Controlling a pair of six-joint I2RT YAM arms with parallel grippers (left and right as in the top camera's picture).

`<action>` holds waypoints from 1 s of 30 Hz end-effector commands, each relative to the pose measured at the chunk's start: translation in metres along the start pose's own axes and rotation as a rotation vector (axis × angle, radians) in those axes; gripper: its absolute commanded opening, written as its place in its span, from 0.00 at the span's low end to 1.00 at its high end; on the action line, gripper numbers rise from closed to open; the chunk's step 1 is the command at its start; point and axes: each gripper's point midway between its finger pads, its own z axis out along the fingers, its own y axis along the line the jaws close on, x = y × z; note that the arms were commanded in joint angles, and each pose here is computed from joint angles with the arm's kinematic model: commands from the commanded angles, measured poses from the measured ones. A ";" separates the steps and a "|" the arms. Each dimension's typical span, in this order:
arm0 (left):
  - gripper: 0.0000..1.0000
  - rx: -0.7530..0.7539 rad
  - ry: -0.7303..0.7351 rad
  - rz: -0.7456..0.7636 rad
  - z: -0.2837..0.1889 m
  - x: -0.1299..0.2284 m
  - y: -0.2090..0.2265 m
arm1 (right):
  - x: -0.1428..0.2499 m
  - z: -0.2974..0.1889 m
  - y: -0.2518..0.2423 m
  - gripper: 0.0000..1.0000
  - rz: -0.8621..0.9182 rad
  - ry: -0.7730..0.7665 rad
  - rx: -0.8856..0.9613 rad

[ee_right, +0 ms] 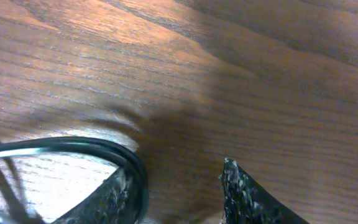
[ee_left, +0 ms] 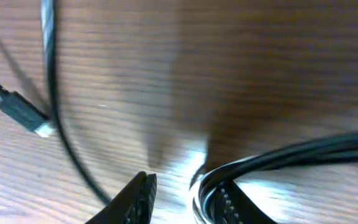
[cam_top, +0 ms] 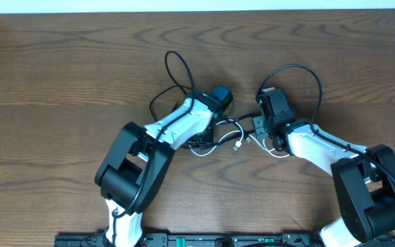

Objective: Untangle cables

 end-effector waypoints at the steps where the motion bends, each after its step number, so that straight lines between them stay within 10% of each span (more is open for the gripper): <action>1: 0.32 -0.182 0.088 -0.040 0.027 0.013 0.053 | 0.066 0.014 -0.069 0.39 0.010 0.182 0.325; 30: 0.38 -0.194 0.145 -0.181 0.035 0.011 0.085 | 0.096 -0.003 -0.145 0.48 0.337 0.245 0.566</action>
